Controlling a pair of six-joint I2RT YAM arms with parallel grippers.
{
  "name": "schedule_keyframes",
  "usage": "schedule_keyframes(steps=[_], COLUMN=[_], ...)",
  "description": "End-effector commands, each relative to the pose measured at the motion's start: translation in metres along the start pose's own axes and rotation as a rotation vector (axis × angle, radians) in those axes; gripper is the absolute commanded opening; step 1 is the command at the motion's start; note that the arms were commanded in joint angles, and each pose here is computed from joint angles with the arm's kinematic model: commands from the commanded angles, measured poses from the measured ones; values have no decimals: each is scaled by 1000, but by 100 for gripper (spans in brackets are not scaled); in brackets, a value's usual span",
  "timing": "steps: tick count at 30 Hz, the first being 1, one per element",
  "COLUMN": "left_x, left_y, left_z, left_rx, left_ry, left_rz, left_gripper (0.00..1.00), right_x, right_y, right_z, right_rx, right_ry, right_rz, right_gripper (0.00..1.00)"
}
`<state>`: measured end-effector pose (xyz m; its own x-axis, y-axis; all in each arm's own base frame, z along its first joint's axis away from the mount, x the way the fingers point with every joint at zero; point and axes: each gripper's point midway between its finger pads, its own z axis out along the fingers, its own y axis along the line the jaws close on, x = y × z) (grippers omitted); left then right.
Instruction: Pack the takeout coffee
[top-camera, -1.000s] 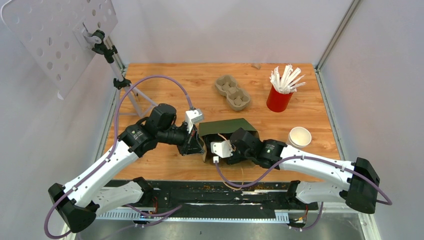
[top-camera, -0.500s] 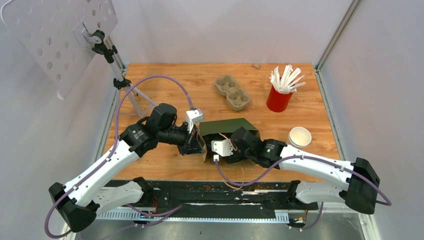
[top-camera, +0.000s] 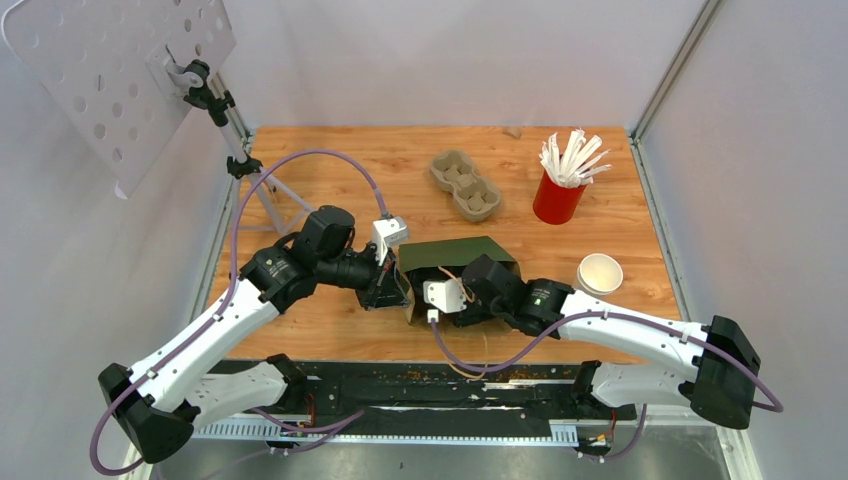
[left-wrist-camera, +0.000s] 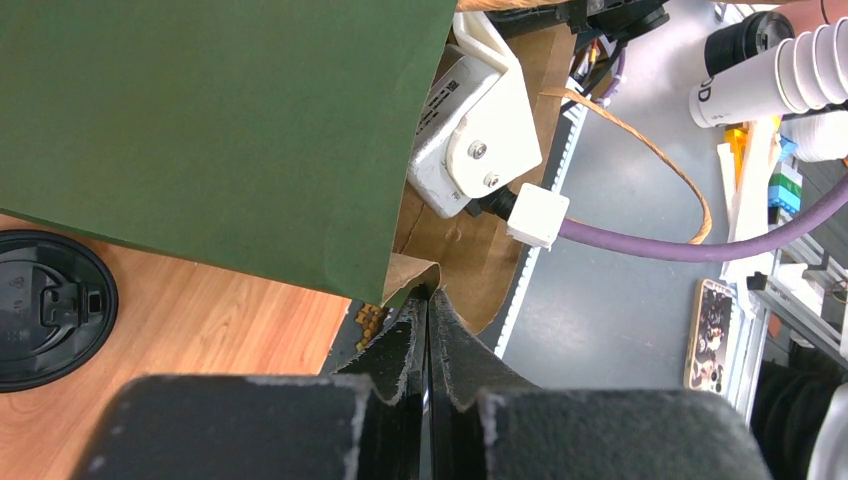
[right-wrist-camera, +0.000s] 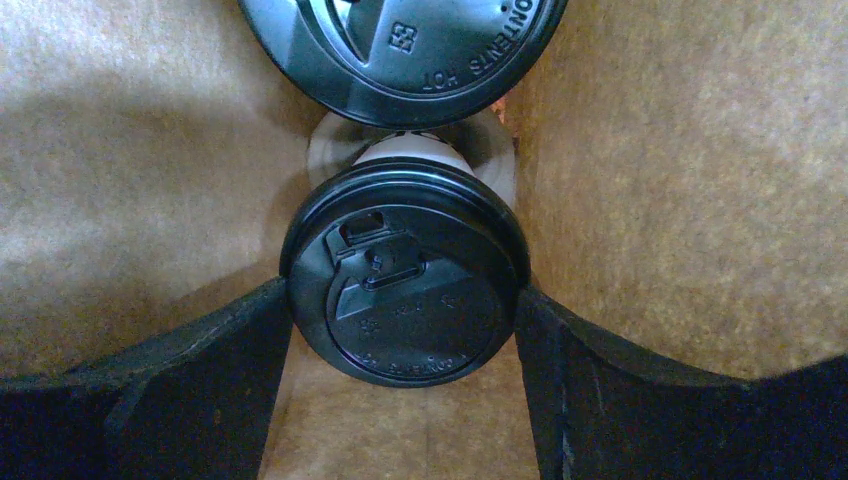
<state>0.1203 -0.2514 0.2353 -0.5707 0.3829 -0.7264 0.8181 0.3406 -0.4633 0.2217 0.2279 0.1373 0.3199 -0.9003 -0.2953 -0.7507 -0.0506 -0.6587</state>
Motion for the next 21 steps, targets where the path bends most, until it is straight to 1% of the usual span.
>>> schedule_keyframes(steps=[1, 4, 9, 17, 21], left_x=[-16, -17, -18, -19, -19], left_y=[-7, -7, -7, -7, -6], left_z=[-4, -4, -4, -3, -3], left_rx=[19, 18, 19, 18, 16], left_ry=[-42, -44, -47, -54, -55], left_rz=[44, 42, 40, 36, 37], left_gripper=[5, 5, 5, 5, 5], right_x=[6, 3, -1, -6, -8], right_y=[11, 3, -6, -14, -16], right_z=[1, -2, -9, -15, -17], right_rx=[-37, -16, 1, 16, 12], right_ry=[6, 3, -4, -15, -23], right_rz=[38, 48, 62, 72, 70], right_gripper=[58, 60, 68, 70, 75])
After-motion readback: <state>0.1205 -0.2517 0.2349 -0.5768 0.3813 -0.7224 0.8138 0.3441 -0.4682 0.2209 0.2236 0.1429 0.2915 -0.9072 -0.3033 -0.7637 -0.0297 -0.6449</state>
